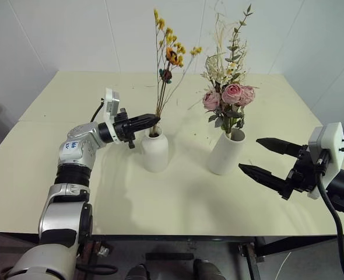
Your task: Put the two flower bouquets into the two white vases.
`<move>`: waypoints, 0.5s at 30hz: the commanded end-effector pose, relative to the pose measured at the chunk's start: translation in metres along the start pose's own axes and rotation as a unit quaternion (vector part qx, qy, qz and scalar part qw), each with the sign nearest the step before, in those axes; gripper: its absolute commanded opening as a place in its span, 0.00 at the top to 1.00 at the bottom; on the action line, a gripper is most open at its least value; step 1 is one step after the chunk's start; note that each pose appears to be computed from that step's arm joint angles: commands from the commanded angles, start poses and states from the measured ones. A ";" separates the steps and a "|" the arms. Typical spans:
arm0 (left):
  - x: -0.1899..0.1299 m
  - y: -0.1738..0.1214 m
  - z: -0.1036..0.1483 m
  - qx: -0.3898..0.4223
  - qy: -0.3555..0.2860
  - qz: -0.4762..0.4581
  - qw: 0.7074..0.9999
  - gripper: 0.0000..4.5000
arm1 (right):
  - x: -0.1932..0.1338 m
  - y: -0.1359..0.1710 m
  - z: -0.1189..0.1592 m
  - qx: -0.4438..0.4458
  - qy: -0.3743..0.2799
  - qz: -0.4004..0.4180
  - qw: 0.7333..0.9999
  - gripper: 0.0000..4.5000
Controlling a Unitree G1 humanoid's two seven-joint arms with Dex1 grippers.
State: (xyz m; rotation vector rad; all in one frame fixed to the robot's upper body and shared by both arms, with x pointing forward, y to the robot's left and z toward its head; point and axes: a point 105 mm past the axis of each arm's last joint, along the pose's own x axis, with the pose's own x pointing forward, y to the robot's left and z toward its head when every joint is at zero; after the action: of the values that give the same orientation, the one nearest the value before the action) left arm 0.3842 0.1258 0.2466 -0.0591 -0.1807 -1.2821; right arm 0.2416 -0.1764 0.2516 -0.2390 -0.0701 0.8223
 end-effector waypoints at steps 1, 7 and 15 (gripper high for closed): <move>-0.002 -0.003 0.011 0.032 0.009 -0.005 0.999 0.83 | -0.001 0.003 0.009 -0.020 -0.018 -0.001 1.000 0.00; -0.006 -0.004 0.011 0.032 0.030 -0.001 0.999 0.42 | -0.001 0.002 0.010 -0.021 -0.018 0.000 1.000 0.00; -0.016 -0.008 0.025 0.060 0.049 -0.001 0.997 0.00 | -0.002 0.000 0.010 -0.024 -0.017 -0.001 1.000 0.00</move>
State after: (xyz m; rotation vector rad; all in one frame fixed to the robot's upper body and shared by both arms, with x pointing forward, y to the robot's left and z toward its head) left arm 0.3755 0.1395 0.2544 0.0484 -0.1353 -1.2641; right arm 0.2421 -0.1771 0.2530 -0.2431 -0.0807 0.8190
